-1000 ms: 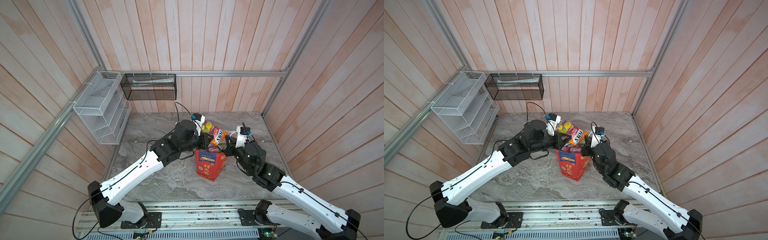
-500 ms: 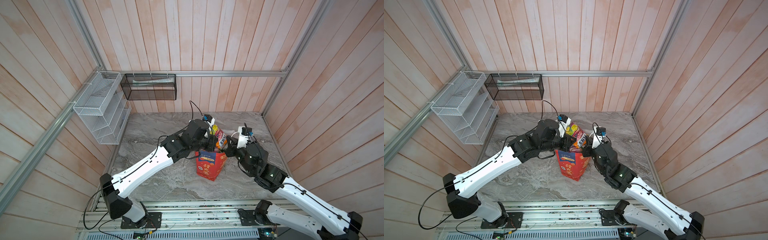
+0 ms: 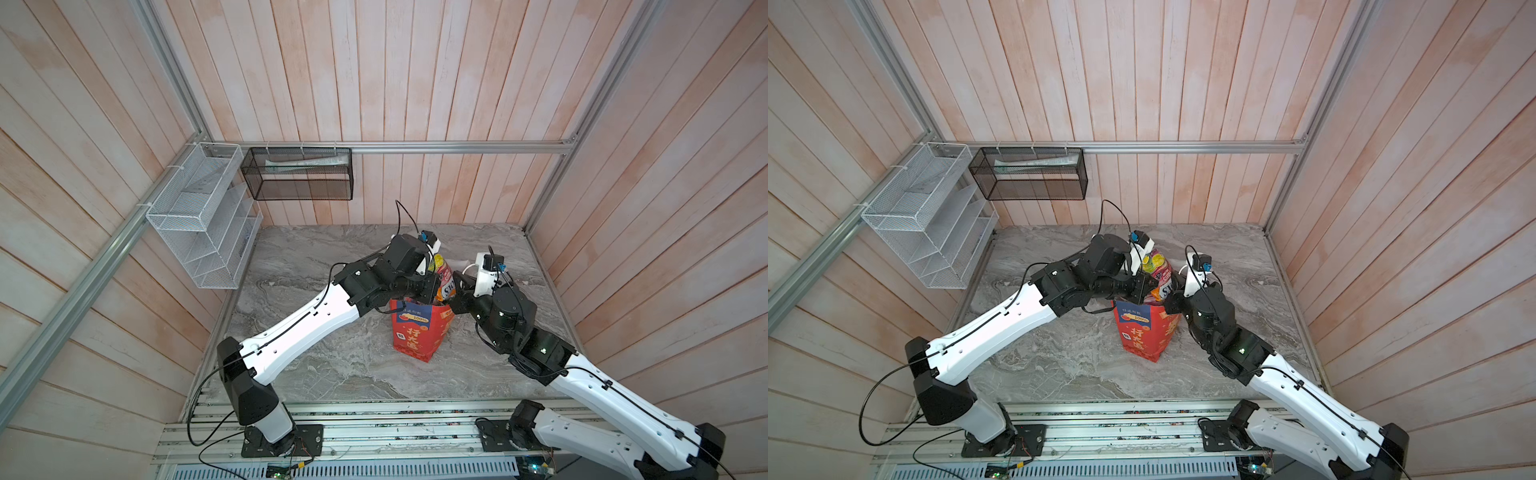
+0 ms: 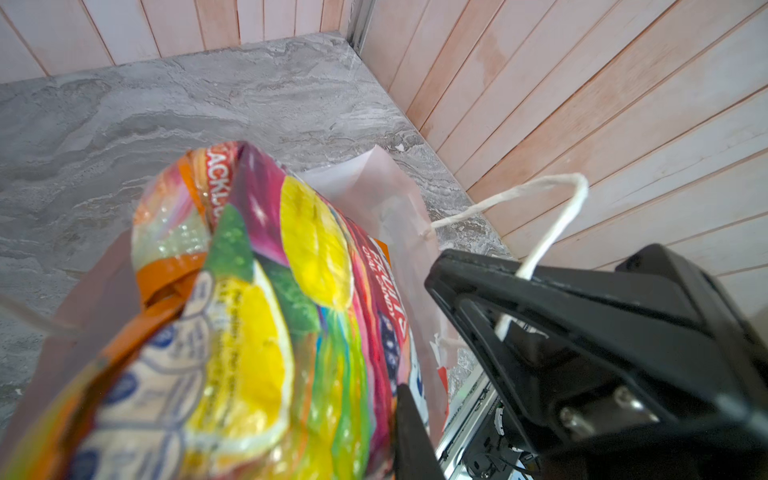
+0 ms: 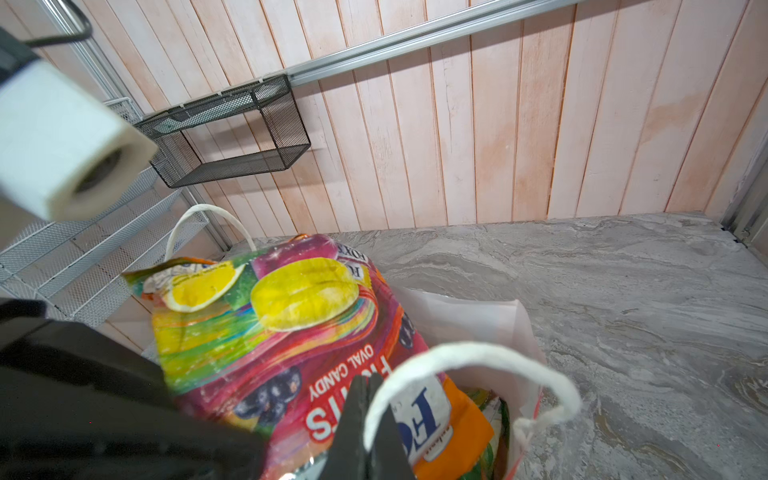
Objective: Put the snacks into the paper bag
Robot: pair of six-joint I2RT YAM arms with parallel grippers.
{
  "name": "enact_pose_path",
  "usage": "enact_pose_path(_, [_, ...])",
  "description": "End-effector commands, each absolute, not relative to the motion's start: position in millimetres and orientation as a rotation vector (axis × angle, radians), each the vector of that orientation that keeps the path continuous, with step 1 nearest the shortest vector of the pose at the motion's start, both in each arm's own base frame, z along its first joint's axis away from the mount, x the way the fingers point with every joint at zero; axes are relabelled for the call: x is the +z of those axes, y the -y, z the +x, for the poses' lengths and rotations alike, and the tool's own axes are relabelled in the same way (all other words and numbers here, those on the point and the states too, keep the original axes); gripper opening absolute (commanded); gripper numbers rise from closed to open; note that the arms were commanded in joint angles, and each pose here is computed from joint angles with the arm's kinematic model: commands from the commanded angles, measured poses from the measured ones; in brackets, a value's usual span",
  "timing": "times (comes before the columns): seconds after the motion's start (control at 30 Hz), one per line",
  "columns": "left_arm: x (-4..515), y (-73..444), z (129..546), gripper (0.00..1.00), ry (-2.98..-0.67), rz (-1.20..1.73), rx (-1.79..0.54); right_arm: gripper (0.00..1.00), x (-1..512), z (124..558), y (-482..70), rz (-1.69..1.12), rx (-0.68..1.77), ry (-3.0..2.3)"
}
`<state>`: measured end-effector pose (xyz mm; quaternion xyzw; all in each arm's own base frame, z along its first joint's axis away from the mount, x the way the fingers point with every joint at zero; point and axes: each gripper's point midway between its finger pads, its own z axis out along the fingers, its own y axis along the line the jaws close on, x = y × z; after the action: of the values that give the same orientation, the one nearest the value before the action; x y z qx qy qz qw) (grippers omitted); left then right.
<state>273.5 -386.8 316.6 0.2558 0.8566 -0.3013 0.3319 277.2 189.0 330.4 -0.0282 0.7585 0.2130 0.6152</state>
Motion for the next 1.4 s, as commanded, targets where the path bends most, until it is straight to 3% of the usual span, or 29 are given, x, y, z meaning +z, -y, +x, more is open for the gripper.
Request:
enact_pose_path(0.0, [328,392,271,0.00,-2.197,0.710,-0.799,0.00,348,274,-187,-0.049,0.519,-1.701])
enact_pose_path(0.2, [336,390,268,0.15,-2.176,0.705,-0.819,0.00,349,274,-186,-0.045,0.517,-1.698])
enact_pose_path(0.73, [368,374,260,0.35,-2.079,0.636,-0.862,0.00,350,274,-185,-0.041,0.514,-1.696])
enact_pose_path(0.97, [400,304,277,0.72,-1.905,0.286,-0.717,0.00,349,275,-186,-0.040,0.511,-1.698])
enact_pose_path(1.07, [405,280,282,0.81,-1.853,0.195,-0.700,0.00,348,275,-186,-0.043,0.511,-1.700])
enact_pose_path(1.37, [382,275,310,0.84,-1.918,0.169,-0.707,0.00,345,277,-188,-0.045,0.507,-1.706])
